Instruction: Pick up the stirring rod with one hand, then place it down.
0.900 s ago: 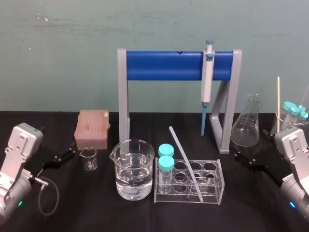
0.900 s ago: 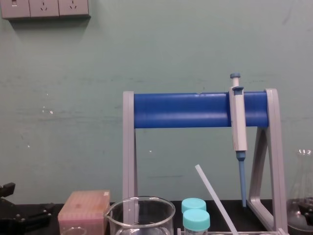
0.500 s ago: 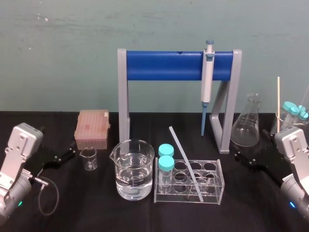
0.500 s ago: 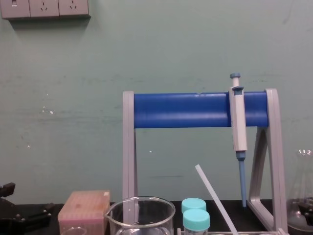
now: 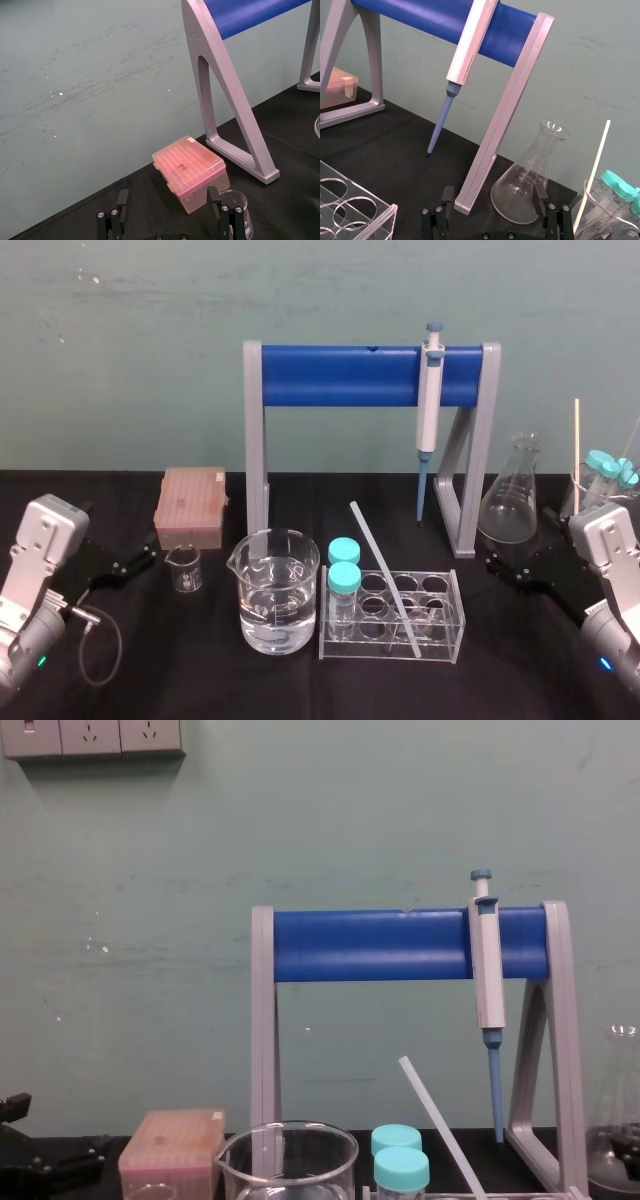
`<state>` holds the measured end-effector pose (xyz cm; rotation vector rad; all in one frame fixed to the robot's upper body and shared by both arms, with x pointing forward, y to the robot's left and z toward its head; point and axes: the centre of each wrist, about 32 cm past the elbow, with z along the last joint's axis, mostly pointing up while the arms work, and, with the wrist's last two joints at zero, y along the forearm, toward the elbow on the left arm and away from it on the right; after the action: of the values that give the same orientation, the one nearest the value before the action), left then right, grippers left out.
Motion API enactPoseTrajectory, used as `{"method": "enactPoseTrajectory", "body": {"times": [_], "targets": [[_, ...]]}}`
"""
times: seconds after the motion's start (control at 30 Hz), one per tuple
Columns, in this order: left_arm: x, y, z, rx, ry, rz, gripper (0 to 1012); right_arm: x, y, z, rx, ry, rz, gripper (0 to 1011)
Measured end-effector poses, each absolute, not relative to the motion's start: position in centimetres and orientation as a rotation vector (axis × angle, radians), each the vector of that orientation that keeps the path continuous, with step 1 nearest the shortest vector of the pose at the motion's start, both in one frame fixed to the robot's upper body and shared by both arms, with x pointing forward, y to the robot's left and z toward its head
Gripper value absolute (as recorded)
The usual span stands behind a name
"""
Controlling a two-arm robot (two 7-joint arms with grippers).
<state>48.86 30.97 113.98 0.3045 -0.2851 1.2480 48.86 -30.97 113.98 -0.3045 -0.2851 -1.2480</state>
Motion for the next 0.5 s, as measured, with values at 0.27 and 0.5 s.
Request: {"method": "enactPoseTrajectory", "body": {"times": [0.27,0.5], "targets": [[48.86,30.97,113.98,0.304,-0.285,1.248,1000,48.86,-30.97,113.98,-0.304,-0.285,-1.248,1000],[48.86,30.97,113.98,0.304,-0.285,1.248,1000,48.86,-30.97,113.98,-0.305,-0.285,-1.248,1000]]}}
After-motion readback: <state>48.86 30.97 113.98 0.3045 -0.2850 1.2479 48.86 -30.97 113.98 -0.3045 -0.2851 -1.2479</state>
